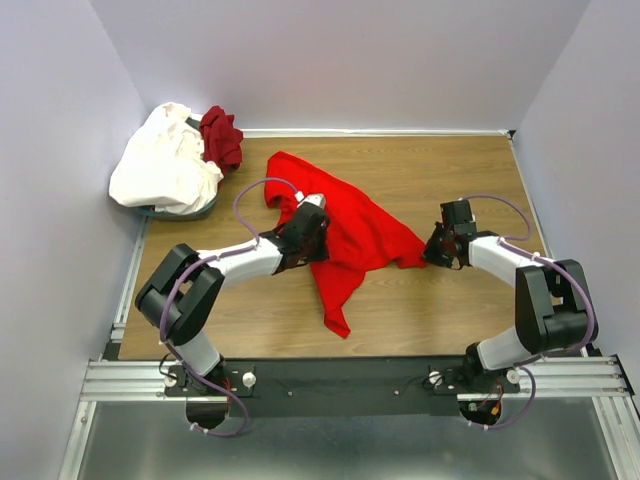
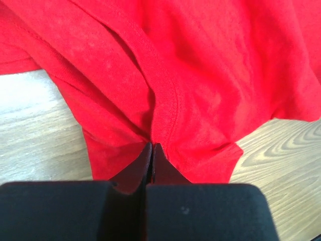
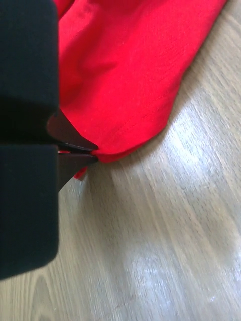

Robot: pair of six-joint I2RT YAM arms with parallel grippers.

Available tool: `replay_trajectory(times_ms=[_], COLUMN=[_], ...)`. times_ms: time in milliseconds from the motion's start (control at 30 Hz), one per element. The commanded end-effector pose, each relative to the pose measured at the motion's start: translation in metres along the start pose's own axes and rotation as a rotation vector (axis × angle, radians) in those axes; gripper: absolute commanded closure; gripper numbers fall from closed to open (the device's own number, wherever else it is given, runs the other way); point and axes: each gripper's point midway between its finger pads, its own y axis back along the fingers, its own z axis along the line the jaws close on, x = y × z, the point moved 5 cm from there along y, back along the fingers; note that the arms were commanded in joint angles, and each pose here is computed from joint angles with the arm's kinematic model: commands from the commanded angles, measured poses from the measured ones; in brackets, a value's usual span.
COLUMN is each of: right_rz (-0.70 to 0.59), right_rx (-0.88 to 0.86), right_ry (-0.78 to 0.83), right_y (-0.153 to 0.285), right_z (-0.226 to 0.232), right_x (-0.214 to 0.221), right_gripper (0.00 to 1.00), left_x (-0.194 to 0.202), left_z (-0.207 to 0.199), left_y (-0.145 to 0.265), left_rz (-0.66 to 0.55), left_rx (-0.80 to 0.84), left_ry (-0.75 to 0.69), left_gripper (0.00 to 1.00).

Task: Fold and stack the t-shirts
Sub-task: Flatten the tshirt out

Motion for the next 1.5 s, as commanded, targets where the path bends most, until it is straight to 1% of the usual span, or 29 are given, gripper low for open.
replay_trajectory(times_ms=[0,133,200,267,300,333,400,467,500,567,600,700,733,833,900,1067,1100,1133,1167,1200,1233,1300,1333,1400,1433,1467], right_rz=[0.062,0.025,-0.014,-0.078,-0.078,-0.117,-0.158,-0.207,-0.254,-0.302,-0.331,-0.384,-0.419,-0.45,-0.45,-0.42,-0.395,-0.381,-0.369,-0.343,-0.331,-0.314,-0.293,-0.282,-0.275,-0.266], right_rx=[-0.01,-0.026,-0.027,-0.017,0.004,0.017,0.018,0.03,0.035,0.052,0.052,0.07,0.08,0.104,0.133,0.18,0.193,0.203,0.214,0.227,0.226,0.229,0.226,0.219,0.217,0.214], right_ry=[0.013,0.016,0.028,0.043,0.044,0.037,0.029,0.017,0.025,0.019,0.016,-0.01,-0.03,-0.037,-0.04,-0.048,-0.052,-0.054,-0.056,-0.061,-0.06,-0.065,-0.065,-0.067,-0.067,-0.067], right_y=[0.001,0.01,0.02,0.031,0.036,0.047,0.061,0.076,0.093,0.109,0.123,0.143,0.153,0.164,0.163,0.15,0.141,0.136,0.132,0.125,0.122,0.118,0.114,0.112,0.111,0.11], right_z=[0.0,0.007,0.014,0.019,0.017,0.016,0.017,0.013,0.016,0.014,0.016,0.008,0.003,-0.005,-0.011,-0.02,-0.023,-0.026,-0.029,-0.033,-0.033,-0.036,-0.038,-0.038,-0.039,-0.04], right_x=[0.011,-0.002,-0.017,-0.041,-0.045,-0.062,-0.08,-0.098,-0.113,-0.129,-0.139,-0.157,-0.169,-0.184,-0.188,-0.185,-0.18,-0.177,-0.174,-0.167,-0.163,-0.157,-0.15,-0.146,-0.143,-0.139], right_gripper=[0.99,0.99,0.99,0.99,1.0,1.0,1.0,0.99,1.0,0.99,1.0,0.99,0.99,1.0,0.99,0.99,0.99,0.99,0.99,0.99,1.0,0.99,0.99,0.99,1.0,0.99], left_x=[-0.032,-0.064,-0.085,-0.099,-0.113,-0.12,-0.135,-0.148,-0.159,-0.165,-0.172,-0.184,-0.191,-0.201,-0.208,-0.225,-0.231,-0.235,-0.237,-0.237,-0.245,-0.245,-0.238,-0.227,-0.206,-0.193], left_z=[-0.014,-0.011,-0.006,0.0,0.009,0.014,0.03,0.035,0.036,0.041,0.042,0.055,0.063,0.07,0.076,0.095,0.1,0.102,0.103,0.106,0.101,0.094,0.088,0.08,0.083,0.074], left_y=[0.02,0.044,0.06,0.073,0.079,0.086,0.096,0.108,0.119,0.13,0.139,0.156,0.16,0.162,0.157,0.128,0.115,0.108,0.102,0.09,0.091,0.093,0.091,0.099,0.092,0.098], left_rz=[-0.094,-0.176,-0.234,-0.268,-0.298,-0.313,-0.348,-0.381,-0.418,-0.438,-0.467,-0.522,-0.544,-0.566,-0.565,-0.551,-0.537,-0.531,-0.515,-0.487,-0.497,-0.496,-0.487,-0.487,-0.439,-0.429], left_rx=[0.005,-0.007,-0.012,-0.019,-0.034,-0.041,-0.071,-0.084,-0.091,-0.125,-0.131,-0.163,-0.181,-0.183,-0.193,-0.22,-0.234,-0.242,-0.246,-0.249,-0.234,-0.211,-0.212,-0.208,-0.22,-0.207], left_ry=[-0.011,-0.003,-0.002,-0.003,0.012,0.0,0.012,-0.02,-0.025,-0.034,-0.039,-0.021,-0.009,-0.012,-0.015,0.001,0.004,0.003,-0.005,-0.008,-0.01,-0.015,-0.023,-0.034,-0.031,-0.033], left_gripper=[1.0,1.0,1.0,1.0,1.0,1.0,1.0,1.0,1.0,1.0,1.0,1.0,1.0,1.0,1.0,1.0,0.92,0.81,0.51,0.38,0.27,0.23,0.2,0.2,0.2,0.2])
